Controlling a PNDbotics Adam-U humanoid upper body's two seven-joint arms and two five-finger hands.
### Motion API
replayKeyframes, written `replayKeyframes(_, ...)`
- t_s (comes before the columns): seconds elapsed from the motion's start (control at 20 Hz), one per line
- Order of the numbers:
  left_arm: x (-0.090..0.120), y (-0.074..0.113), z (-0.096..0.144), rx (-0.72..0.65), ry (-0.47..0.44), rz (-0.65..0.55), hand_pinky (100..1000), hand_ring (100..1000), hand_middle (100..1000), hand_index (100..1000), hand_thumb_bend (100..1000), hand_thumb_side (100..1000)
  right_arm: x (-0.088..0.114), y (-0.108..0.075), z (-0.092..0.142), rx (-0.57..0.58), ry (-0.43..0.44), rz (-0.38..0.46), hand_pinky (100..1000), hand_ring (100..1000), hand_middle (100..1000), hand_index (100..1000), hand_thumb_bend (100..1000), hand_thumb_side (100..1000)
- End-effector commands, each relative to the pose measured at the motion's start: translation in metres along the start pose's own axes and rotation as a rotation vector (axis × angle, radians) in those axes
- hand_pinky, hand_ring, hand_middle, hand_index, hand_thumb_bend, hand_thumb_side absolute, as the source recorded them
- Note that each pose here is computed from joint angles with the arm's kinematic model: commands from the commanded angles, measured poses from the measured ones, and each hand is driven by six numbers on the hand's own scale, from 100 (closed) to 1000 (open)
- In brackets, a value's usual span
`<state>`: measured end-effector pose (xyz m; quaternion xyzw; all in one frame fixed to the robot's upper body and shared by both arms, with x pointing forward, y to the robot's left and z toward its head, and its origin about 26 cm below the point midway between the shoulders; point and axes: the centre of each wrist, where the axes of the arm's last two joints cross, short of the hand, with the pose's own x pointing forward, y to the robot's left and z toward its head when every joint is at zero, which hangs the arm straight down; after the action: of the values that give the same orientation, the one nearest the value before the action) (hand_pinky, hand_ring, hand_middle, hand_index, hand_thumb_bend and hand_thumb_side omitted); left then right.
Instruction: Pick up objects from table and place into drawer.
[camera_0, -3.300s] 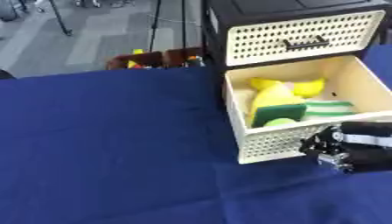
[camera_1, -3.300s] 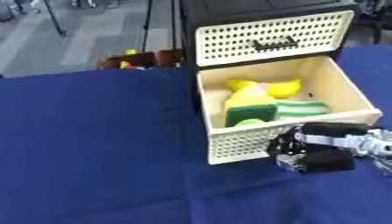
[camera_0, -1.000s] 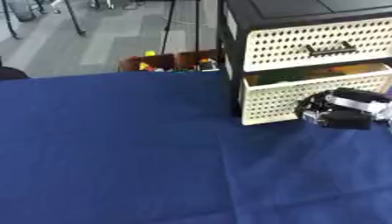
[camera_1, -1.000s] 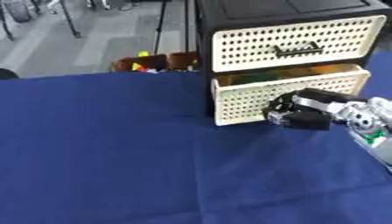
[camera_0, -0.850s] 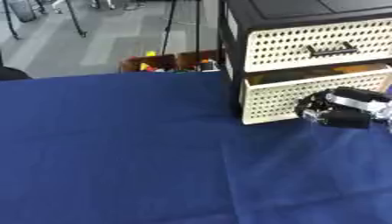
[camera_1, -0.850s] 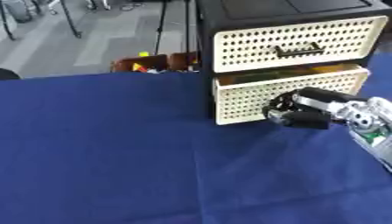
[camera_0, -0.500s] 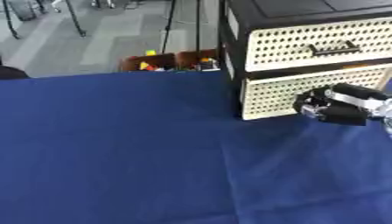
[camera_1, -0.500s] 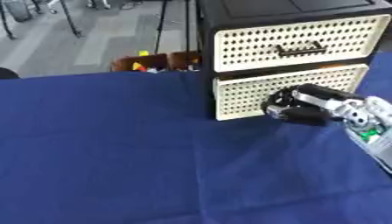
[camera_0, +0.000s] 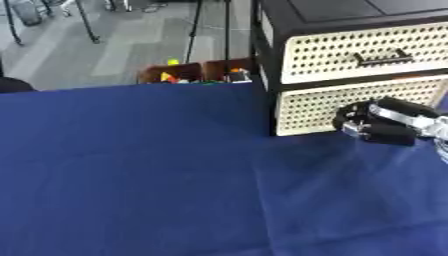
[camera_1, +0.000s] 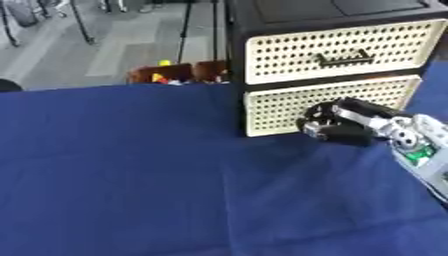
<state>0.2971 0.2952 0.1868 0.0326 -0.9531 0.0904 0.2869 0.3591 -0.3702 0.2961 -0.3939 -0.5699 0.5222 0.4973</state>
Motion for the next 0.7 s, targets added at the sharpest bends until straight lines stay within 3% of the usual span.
replayKeyframes(0.05, 0.007, 0.001, -0.006, -0.014, -0.030, -0.003, 438, 590, 614, 754, 196, 987, 0.000, -0.005, 0.006, 0.019, -0.005, 0.019, 632, 844, 880, 904, 262, 1000)
replayKeyframes(0.35, 0.007, 0.003, -0.006, -0.009, -0.031, -0.013, 441, 591, 614, 754, 198, 984, 0.025, -0.012, 0.035, 0.051, -0.069, 0.072, 603, 817, 824, 872, 277, 1000)
replayKeyframes(0.7, 0.007, 0.005, -0.006, -0.005, -0.030, -0.020, 443, 593, 616, 755, 202, 980, 0.048, -0.008, 0.063, 0.038, -0.115, 0.061, 625, 828, 857, 882, 295, 1000)
